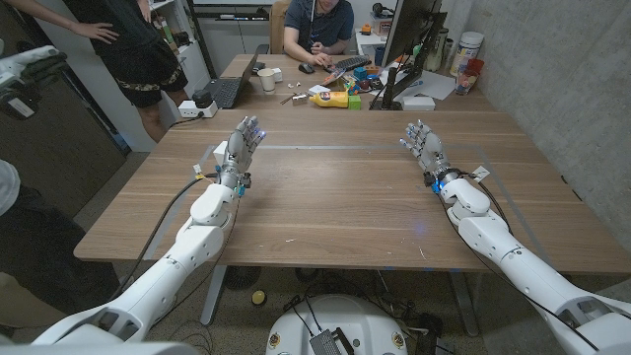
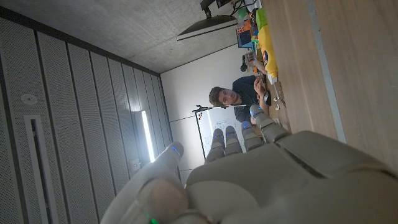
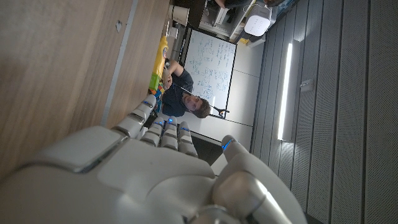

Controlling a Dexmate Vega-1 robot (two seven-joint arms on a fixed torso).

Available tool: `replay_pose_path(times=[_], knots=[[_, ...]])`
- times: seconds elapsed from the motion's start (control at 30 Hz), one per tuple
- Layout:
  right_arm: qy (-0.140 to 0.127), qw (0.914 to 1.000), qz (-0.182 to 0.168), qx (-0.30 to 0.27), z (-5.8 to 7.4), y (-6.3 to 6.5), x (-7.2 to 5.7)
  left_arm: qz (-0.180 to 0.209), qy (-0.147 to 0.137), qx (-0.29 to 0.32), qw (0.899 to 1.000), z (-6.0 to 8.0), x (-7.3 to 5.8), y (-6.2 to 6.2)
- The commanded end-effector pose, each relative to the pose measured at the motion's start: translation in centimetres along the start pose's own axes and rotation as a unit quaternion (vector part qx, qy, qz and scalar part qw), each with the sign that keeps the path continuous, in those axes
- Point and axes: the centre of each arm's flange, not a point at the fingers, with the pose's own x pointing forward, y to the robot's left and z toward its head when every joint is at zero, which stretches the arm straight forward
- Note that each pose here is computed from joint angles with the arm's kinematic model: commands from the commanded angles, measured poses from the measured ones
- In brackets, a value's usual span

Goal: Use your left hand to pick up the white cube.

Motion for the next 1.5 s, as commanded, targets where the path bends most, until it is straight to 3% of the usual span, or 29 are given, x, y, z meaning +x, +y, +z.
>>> replay_pose_path(times=[0.03,0.33,0.63,0.73,0.97,1.27,1.5], knots=[[-0.001,1.0000,0.001,0.001,0.0,0.0,0.1,0.047,-0.057,0.038,0.997,1.8,-0.6,0.5],[0.000,1.0000,0.002,0.001,0.0,0.1,0.2,0.093,-0.091,0.101,0.986,3.1,-1.1,0.7],[0.000,1.0000,0.004,0.001,0.0,0.1,0.5,0.161,-0.146,0.190,0.957,4.9,-1.7,0.6],[0.000,1.0000,0.004,0.002,-0.1,0.2,0.6,0.189,-0.165,0.228,0.941,5.5,-2.0,0.5],[-0.001,1.0000,0.006,0.003,-0.1,0.2,0.9,0.244,-0.203,0.323,0.892,7.1,-2.5,0.2],[-0.001,1.0000,0.006,0.003,-0.2,0.0,1.2,0.276,-0.236,0.389,0.847,8.3,-2.8,-0.2],[-0.001,1.0000,0.006,0.003,-0.2,-0.1,1.4,0.301,-0.258,0.449,0.801,9.4,-3.1,-0.7]])
